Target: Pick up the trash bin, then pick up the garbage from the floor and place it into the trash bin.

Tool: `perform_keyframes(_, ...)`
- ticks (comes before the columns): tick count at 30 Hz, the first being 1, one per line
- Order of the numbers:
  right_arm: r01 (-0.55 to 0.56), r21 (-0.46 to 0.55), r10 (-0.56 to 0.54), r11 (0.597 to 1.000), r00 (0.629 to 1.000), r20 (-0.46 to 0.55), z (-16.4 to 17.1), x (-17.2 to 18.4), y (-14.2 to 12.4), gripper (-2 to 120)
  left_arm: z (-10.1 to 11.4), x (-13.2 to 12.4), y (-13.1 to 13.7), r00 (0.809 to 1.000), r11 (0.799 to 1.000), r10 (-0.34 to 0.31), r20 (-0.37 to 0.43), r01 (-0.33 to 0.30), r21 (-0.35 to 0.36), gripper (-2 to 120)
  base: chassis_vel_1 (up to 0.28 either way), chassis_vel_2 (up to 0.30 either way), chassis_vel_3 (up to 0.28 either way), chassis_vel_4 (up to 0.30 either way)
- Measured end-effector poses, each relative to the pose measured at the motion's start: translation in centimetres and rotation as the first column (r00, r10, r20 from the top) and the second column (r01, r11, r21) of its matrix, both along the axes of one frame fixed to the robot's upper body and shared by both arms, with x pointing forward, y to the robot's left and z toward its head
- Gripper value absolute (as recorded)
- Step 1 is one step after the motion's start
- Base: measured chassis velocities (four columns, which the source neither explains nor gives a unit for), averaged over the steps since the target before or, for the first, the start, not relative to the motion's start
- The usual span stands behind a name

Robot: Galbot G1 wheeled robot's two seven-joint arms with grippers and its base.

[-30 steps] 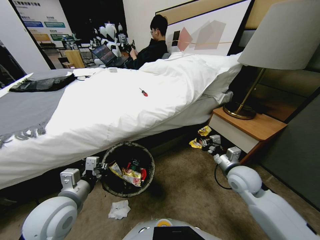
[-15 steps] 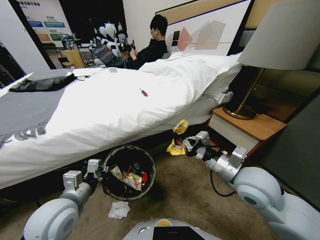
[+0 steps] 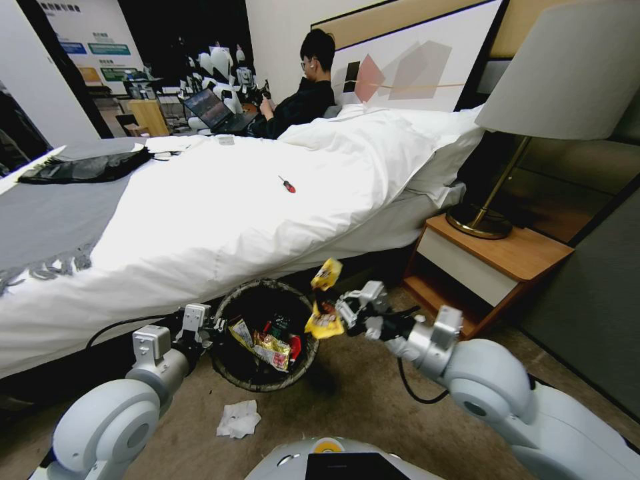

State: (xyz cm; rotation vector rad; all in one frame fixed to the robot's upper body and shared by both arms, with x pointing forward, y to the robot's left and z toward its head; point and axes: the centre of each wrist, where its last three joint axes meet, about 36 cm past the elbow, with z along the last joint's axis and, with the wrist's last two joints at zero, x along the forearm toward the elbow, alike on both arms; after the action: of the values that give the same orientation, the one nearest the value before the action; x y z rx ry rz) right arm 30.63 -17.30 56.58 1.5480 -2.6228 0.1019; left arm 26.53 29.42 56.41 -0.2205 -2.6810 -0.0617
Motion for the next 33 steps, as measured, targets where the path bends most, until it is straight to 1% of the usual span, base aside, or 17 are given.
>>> perform_keyframes(8, -0.036, -0.009, 0.035, 0.999, 0.999, -0.011, -0.9, 1.3, 2.1, 0, 0.0, 0.0, -0.1, 1.000, 1.000, -0.001, 0.001, 0.001, -0.005, 2, 0.000, 0.000, 0.000, 0.000)
perform_keyframes(21, -0.099, -0.020, 0.099, 0.995, 0.995, 0.016, -0.4, 2.4, 5.1, 0, 0.1, 0.1, -0.1, 1.000, 1.000, 0.000, 0.007, 0.000, -0.006, 2, 0.000, 0.000, 0.000, 0.000)
perform_keyframes(26, -0.102, -0.025, 0.102, 0.995, 0.995, 0.015, -0.6, 2.7, 5.6, 0, 0.0, 0.1, -0.1, 1.000, 1.000, 0.001, 0.006, -0.001, -0.007, 2, 0.000, 0.000, 0.000, 0.000)
perform_keyframes(32, -0.092, -0.056, 0.093, 0.994, 0.996, 0.011, -0.9, 3.1, 6.0, 0, 0.0, 0.0, -0.1, 1.000, 1.000, 0.001, 0.002, -0.001, -0.007, 2, 0.000, 0.000, 0.000, 0.000)
perform_keyframes(33, -0.092, -0.060, 0.093, 0.994, 0.996, 0.009, -0.8, 3.1, 6.0, 3, 0.0, 0.0, -0.1, 1.000, 1.000, 0.002, 0.002, -0.002, -0.006, 2, 0.000, 0.000, 0.000, 0.000)
